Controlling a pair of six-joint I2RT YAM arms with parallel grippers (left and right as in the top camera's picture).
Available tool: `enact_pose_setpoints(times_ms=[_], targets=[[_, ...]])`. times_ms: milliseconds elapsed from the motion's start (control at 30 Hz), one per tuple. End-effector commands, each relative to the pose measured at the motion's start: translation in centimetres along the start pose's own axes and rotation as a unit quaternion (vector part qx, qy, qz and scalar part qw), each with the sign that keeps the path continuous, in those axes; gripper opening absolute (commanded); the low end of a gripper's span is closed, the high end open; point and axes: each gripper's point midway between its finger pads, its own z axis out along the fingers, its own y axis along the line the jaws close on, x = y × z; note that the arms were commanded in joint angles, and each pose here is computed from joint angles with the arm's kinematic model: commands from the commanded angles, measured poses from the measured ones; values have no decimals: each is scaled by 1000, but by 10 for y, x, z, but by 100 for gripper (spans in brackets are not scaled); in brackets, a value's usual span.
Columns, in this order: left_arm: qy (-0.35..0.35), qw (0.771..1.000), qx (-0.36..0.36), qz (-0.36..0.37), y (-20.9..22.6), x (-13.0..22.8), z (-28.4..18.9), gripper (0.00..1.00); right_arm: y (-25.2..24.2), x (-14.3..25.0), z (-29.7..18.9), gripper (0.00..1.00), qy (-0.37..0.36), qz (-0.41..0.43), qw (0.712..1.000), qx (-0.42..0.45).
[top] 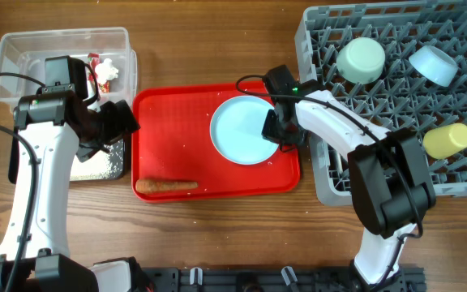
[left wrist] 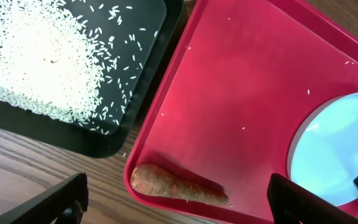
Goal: Sort waste into correct bins and load items into the dishwasher rack
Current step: 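Reach the right gripper to the light blue plate and grasp its edge, then lift the light blue plate and stand it upright in the dish rack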
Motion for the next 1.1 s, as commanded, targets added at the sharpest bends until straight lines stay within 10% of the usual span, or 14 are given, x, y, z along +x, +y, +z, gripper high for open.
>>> enact_pose_setpoints(times_ms=[0,500,667,1067], targets=[[-8,1000,0,-7,1,-3,-3,92,-6,-18,-13,4,-47,-40,998,24],[-8,1000,0,-7,1,-3,-3,92,-126,-116,-294,4,-440,-129,857,235],[-8,1000,0,-7,1,-3,-3,92,-215,-141,-328,4,-410,-140,815,385],[-10,1000,1,-7,0,-4,-3,92,-294,-169,-265,4,-310,-144,831,439]])
